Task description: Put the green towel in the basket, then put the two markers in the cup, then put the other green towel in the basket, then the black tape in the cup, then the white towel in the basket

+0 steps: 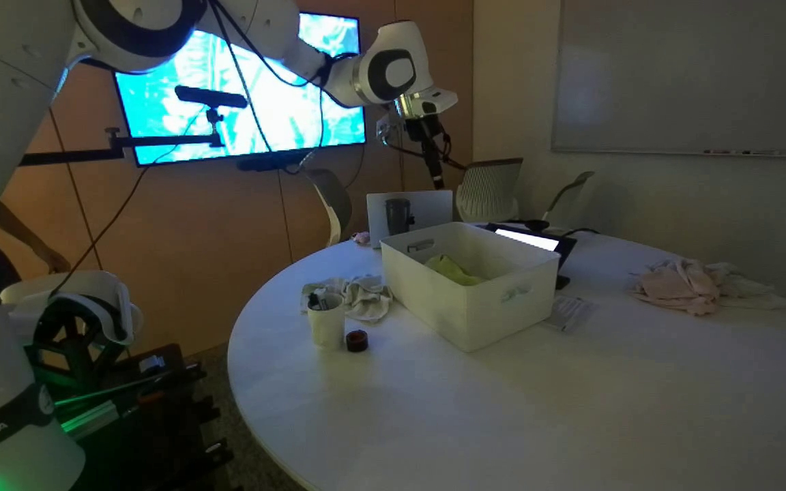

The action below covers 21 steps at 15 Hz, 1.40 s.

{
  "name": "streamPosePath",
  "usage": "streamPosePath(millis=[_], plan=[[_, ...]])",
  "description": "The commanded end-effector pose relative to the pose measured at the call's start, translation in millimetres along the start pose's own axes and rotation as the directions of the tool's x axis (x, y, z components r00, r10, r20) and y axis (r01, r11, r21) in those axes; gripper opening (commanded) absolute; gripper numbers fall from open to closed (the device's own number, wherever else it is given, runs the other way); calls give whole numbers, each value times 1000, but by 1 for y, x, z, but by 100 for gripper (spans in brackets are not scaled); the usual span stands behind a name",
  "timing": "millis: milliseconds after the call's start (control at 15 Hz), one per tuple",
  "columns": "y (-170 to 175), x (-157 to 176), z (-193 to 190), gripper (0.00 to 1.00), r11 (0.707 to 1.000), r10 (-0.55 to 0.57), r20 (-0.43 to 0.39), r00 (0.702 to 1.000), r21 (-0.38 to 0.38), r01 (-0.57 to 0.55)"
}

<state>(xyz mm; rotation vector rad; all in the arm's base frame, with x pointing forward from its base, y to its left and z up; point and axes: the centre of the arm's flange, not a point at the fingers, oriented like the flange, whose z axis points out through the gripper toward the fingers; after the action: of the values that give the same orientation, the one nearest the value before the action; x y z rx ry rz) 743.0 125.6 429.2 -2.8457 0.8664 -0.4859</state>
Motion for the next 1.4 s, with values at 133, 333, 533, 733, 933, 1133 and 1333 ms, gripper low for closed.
streamPosePath(millis=[133, 333, 533, 733, 933, 1133, 1333], plan=[[81, 19, -20, 100, 987, 23, 58, 998, -160, -14], [144, 44, -21, 100, 970, -8, 113, 994, -241, 36], [210, 62, -22, 100, 954, -62, 175, 983, -280, 110], [268, 75, -18, 100, 944, -134, 254, 958, -261, 202], [312, 76, -6, 100, 930, -199, 317, 928, -236, 280], [341, 69, 12, 100, 915, -243, 365, 899, -221, 337], [353, 52, 30, 100, 910, -264, 402, 877, -196, 364]])
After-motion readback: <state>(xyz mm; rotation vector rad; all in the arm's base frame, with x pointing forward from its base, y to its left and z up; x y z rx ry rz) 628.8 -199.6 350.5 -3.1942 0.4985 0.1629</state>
